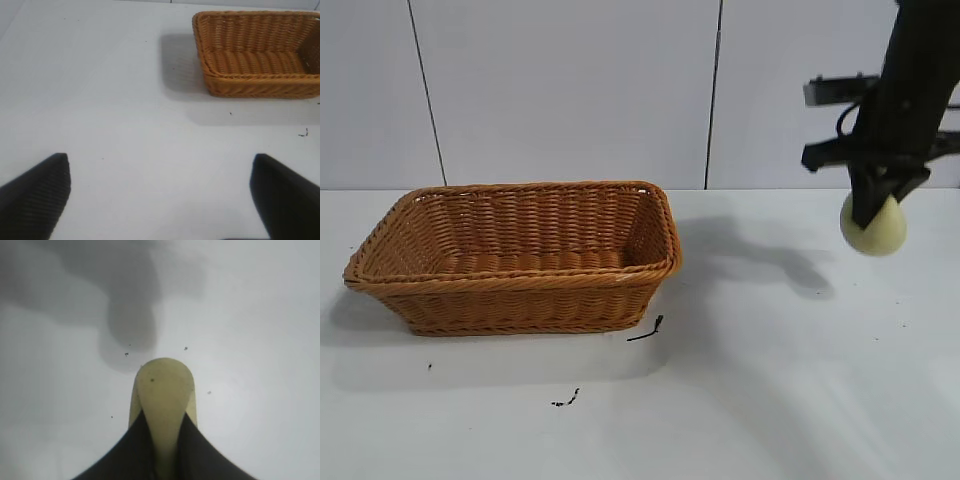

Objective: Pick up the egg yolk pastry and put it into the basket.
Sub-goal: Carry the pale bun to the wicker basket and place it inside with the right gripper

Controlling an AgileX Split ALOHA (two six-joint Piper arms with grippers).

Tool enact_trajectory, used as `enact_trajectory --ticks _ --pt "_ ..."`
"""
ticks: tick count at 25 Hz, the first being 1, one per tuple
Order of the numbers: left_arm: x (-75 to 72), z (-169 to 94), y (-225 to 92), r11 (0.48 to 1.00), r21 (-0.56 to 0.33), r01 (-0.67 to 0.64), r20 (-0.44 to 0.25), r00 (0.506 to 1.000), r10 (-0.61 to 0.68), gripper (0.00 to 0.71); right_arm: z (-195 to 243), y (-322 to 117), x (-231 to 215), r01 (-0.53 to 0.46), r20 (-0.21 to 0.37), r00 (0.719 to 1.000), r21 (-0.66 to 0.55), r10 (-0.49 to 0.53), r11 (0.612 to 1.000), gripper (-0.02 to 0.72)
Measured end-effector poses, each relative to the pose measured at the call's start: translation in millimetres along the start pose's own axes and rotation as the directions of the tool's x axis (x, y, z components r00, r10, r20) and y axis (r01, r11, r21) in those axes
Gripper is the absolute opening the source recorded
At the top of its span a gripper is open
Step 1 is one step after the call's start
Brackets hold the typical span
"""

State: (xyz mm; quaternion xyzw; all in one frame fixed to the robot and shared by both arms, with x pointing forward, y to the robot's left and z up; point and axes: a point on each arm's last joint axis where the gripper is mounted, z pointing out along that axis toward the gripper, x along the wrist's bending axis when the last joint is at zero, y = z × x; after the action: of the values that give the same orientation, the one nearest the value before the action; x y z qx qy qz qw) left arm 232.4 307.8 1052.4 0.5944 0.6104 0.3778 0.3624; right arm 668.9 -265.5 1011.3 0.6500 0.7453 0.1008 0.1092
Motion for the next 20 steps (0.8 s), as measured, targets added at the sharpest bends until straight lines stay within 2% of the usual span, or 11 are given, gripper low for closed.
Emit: enact_trajectory --ticks 5,9,14,20 --pt "0.0 0 0 1.0 0.0 0.0 0.0 1.0 0.0 0.696 -31 16 3 0.002 -0.004 1.0 -0.094 -0.003 0.996 0.022" --pt "0.0 0 0 1.0 0.0 0.0 0.0 1.0 0.0 0.696 -43 27 34 0.067 -0.022 0.997 -0.149 -0.071 0.987 0.022" --pt "0.0 0 0 1.0 0.0 0.0 0.0 1.0 0.0 0.696 -57 43 106 0.173 -0.071 0.979 -0.223 -0.193 0.959 0.022" --pt "0.0 0 0 1.0 0.0 0.0 0.0 1.0 0.0 0.696 -46 42 201 0.293 -0.135 0.931 -0.277 -0.339 0.915 0.022"
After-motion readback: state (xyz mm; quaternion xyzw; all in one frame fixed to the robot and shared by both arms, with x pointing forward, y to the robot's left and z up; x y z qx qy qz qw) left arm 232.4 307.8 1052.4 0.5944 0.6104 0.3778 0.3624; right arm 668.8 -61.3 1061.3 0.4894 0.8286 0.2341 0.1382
